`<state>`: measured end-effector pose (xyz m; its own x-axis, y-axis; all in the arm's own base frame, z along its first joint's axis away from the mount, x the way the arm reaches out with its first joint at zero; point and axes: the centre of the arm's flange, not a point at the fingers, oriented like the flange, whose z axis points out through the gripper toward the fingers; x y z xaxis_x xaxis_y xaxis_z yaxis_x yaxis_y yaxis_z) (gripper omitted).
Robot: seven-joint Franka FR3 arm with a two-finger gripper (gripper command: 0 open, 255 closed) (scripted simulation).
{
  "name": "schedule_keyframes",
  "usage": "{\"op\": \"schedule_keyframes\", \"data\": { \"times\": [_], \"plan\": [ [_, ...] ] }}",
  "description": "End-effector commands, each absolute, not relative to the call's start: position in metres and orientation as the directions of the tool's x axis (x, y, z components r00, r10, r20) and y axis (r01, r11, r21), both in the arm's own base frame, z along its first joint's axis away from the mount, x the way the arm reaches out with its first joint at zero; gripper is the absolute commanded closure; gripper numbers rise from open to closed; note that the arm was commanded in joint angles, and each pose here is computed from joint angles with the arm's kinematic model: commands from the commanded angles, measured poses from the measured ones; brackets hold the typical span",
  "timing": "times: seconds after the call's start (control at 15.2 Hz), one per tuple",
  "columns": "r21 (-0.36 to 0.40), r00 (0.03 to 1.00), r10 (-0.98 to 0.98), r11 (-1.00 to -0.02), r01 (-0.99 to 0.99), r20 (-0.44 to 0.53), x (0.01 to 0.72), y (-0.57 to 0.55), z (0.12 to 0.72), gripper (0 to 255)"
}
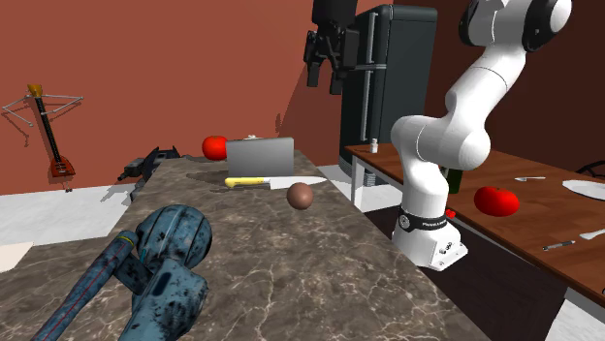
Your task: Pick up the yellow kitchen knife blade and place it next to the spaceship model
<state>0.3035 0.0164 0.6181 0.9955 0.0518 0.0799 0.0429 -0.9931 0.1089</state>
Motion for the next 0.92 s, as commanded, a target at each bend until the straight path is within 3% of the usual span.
{"op": "schedule_keyframes", "data": {
  "times": [0.0,0.86],
  "plan": [
    [0.109,0.995,0.052,-0.993,0.043,0.08,0.304,0.016,0.618,0],
    [0.058,0.998,-0.026,-0.998,-0.029,0.054,0.327,-0.116,0.504,0]
  ]
}}
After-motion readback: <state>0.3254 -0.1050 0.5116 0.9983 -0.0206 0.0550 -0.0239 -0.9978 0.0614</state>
